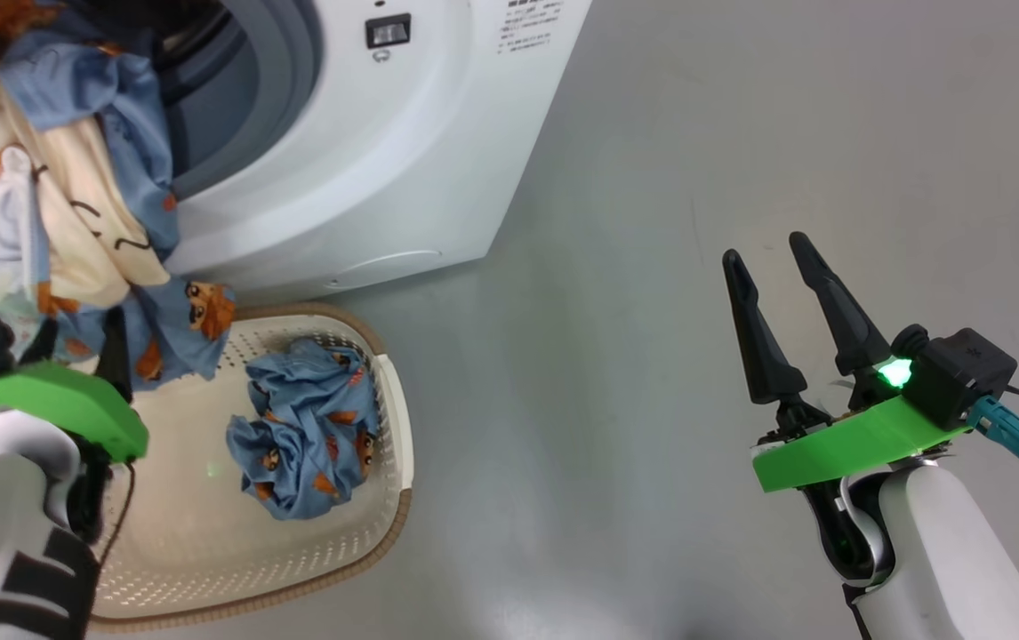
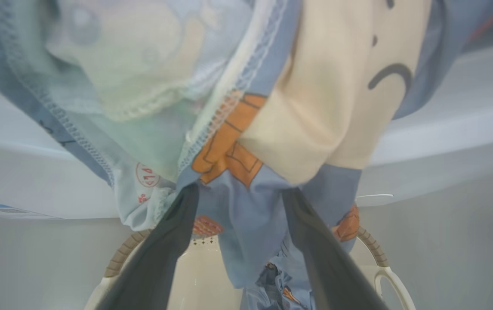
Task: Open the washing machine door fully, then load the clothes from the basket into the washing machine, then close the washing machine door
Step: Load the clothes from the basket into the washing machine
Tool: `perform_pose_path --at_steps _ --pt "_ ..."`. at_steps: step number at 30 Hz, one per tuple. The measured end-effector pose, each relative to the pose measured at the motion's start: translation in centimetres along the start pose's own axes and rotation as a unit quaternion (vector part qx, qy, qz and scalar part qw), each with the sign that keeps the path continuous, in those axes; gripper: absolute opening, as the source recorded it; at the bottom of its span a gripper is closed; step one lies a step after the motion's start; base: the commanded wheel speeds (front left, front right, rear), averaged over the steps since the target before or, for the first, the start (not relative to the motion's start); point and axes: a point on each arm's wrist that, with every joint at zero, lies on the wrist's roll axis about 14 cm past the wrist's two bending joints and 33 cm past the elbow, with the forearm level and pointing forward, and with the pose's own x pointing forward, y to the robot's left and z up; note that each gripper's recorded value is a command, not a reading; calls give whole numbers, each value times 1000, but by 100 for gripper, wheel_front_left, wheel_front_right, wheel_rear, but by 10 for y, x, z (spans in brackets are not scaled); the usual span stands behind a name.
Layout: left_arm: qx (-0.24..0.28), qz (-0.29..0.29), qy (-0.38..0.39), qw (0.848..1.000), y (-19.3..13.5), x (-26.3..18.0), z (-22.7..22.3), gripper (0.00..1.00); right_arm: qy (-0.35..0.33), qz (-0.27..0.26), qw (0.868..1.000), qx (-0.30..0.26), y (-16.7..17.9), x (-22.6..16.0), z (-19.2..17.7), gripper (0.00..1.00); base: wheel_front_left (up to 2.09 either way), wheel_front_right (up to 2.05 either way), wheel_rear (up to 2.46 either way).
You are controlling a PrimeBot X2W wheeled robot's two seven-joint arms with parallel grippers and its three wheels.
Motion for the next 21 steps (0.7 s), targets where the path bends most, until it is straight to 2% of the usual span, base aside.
perform_pose_path --at_steps 7,12,20,21 --pt "8 6 12 1000 6 22 -1 100 6 -8 1000 -4 -6 4 -6 100 0 0 0" --pt "-7 9 -7 1000 5 35 11 100 14 -15 1000 -4 -10 3 -12 100 0 0 0" --pt "-10 8 -12 1000 3 41 16 100 16 -18 1000 -3 -11 4 -14 100 0 0 0" --pt "-10 8 -15 1000 3 41 18 82 15 -18 1000 -3 -11 4 -14 100 0 0 0"
